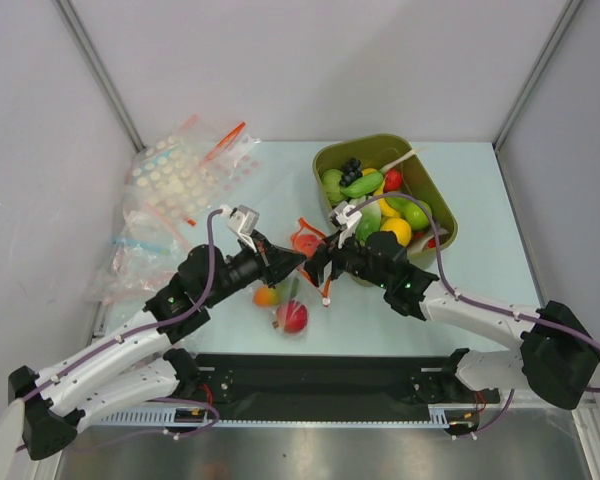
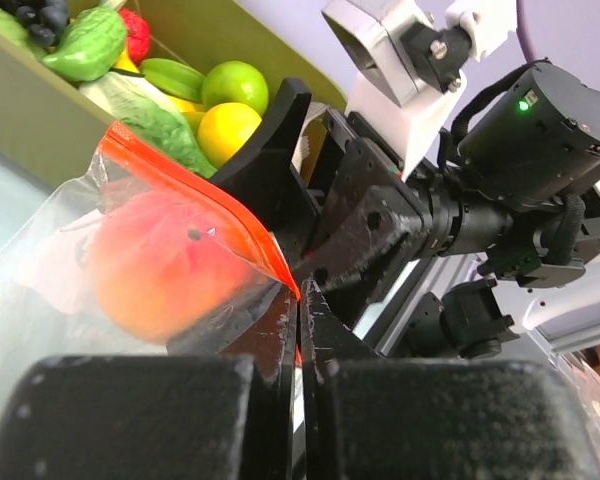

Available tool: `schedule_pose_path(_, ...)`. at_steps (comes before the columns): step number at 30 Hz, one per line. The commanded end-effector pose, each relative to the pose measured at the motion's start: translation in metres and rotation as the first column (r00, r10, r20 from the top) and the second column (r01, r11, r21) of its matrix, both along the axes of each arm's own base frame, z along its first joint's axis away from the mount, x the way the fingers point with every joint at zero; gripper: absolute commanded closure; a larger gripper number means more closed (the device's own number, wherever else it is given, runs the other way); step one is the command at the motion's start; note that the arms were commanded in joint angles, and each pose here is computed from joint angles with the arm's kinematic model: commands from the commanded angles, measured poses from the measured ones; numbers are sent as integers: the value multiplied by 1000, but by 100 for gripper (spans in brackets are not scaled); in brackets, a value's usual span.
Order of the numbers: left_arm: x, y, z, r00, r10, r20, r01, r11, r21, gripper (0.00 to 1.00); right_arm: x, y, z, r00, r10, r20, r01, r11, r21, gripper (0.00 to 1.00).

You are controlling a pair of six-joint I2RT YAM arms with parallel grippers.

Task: Place the food in the zip-top bag and seal the zipper
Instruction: Place the fake fruit in the zipper food storage bag.

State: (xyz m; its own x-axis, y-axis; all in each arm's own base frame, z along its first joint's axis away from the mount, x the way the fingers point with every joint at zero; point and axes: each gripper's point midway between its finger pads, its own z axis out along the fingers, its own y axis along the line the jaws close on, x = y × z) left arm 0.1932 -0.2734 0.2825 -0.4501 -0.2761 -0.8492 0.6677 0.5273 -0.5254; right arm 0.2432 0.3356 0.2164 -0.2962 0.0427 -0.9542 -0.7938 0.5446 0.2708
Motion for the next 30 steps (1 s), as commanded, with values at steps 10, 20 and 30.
schedule_pose_path(10, 13, 23, 32, 988, 147, 40, -144, 987, -77, 100, -13, 7, 47, 993, 71, 92, -80, 992, 99, 4)
schedule_pose_path(20, 34, 49, 12, 944, 330, -13, -330, 944, 6, 100, 8, -35, 70, 980, -178, 89, 170, 981, 91, 21)
schedule_pose_path(30, 33, 64, 22, 926, 378, 10, -378, 925, -34, 100, 27, -26, 41, 974, -224, -11, 224, 974, -37, 29)
